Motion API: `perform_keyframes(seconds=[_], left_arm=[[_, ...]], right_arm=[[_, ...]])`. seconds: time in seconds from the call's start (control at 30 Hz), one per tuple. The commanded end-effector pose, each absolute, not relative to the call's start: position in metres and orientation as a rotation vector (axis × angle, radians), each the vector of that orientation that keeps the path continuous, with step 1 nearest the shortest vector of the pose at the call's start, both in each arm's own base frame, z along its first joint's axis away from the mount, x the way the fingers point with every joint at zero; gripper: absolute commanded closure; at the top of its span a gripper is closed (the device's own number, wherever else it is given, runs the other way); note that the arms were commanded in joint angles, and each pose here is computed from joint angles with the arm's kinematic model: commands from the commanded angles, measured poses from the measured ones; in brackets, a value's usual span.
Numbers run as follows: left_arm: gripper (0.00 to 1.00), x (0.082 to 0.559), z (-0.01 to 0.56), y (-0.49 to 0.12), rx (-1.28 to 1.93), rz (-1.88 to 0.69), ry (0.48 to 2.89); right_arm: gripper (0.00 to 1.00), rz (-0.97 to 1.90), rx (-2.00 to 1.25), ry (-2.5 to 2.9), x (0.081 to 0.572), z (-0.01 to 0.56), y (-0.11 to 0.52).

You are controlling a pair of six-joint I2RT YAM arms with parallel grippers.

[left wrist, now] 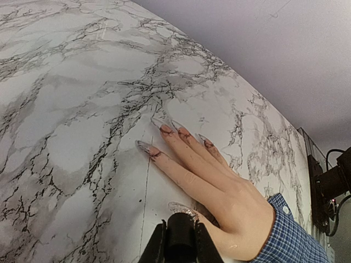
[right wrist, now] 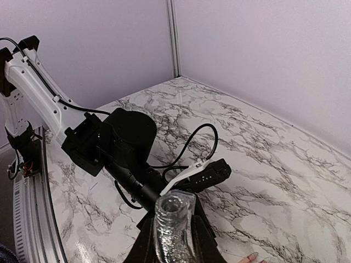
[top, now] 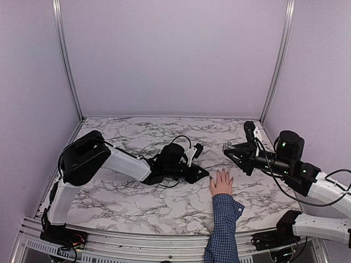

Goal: Paint the nails
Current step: Paint the nail with the hand.

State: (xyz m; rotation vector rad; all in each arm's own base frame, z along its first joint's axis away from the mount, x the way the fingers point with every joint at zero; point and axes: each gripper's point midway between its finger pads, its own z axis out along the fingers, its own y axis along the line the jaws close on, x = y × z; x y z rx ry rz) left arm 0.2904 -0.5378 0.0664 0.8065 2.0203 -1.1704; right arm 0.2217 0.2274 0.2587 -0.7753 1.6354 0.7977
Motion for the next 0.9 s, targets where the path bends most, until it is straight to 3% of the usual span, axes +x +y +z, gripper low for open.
perform_keyframes(seconds=[0.0, 0.87], left_arm=[[1.00, 0.2952, 0.0653, -0.5431, 0.803, -1.174, 2.014], [1.00, 0.3039, 0.0599, -0.5412, 0.785, -1.155, 2.024]], right_arm=[[1.00, 0.796, -0.745, 1.602, 0.2240, 0.2693, 0.2244], [1.00, 0.796, -0.744, 1.599, 0.2233, 0.2704, 0.2242]])
